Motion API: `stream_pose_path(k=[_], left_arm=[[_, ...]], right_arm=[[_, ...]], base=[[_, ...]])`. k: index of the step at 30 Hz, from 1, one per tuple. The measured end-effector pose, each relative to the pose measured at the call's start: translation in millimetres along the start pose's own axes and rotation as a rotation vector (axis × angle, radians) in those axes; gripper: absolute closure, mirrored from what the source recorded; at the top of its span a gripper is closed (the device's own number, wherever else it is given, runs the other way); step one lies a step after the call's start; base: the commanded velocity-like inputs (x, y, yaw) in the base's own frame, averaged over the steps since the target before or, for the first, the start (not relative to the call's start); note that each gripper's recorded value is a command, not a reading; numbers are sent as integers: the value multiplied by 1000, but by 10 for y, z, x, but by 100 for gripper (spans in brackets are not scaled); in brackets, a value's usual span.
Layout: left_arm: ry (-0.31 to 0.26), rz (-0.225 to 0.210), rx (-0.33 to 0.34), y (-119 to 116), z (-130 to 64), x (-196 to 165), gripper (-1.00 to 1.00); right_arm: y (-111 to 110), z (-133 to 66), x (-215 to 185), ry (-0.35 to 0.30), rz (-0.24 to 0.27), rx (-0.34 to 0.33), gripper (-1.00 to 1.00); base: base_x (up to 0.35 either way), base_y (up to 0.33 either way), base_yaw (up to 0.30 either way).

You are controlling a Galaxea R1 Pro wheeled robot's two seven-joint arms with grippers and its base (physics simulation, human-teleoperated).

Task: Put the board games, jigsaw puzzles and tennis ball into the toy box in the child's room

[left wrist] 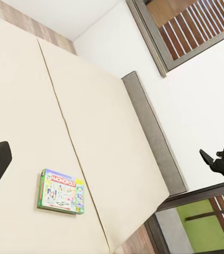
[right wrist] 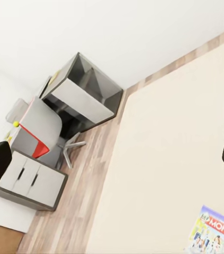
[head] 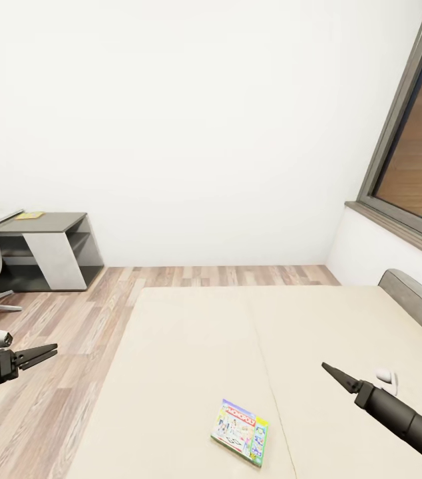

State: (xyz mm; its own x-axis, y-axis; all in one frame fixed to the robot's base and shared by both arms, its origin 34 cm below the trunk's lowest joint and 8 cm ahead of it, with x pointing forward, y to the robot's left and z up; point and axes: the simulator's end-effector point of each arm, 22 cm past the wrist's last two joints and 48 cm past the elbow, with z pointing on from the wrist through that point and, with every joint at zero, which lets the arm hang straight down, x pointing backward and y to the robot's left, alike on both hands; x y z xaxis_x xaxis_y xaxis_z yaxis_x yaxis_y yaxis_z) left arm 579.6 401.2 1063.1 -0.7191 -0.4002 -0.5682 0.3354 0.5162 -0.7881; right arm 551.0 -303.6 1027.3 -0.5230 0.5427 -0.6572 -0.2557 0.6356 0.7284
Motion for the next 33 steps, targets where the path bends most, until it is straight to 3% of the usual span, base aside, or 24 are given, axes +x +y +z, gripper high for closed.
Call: stream_pose_path(k=[8,14,19,20,26,27,33], left_arm=[[0,0,0,0,1,1,-100],[1,-1,2,-2,11,7,-100],[1,-2,2,-2,14,9,-100],[1,-2,2,-3,13,9,-100],[0,-2,2,-1,12,7,-100],[-1,-2,2,0,12,5,-100],[-2,-1,1,1,5,-1,-100]], right_arm=[[-70,97,229,86,66,51,-100],[-192,183,310,126,81,126,-100],[-141,582,189,166,64,176,-100],[-142,583,188,166,63,178,-100],[-89,1193,94,247,48,271,-100],[-117,1369,93,269,53,311,-100],[-349,1886,222,379,86,492,-100]], base=[[0,0,0],[0,0,0],[0,0,0],[0,0,0],[0,0,0],[0,0,0],[0,0,0]])
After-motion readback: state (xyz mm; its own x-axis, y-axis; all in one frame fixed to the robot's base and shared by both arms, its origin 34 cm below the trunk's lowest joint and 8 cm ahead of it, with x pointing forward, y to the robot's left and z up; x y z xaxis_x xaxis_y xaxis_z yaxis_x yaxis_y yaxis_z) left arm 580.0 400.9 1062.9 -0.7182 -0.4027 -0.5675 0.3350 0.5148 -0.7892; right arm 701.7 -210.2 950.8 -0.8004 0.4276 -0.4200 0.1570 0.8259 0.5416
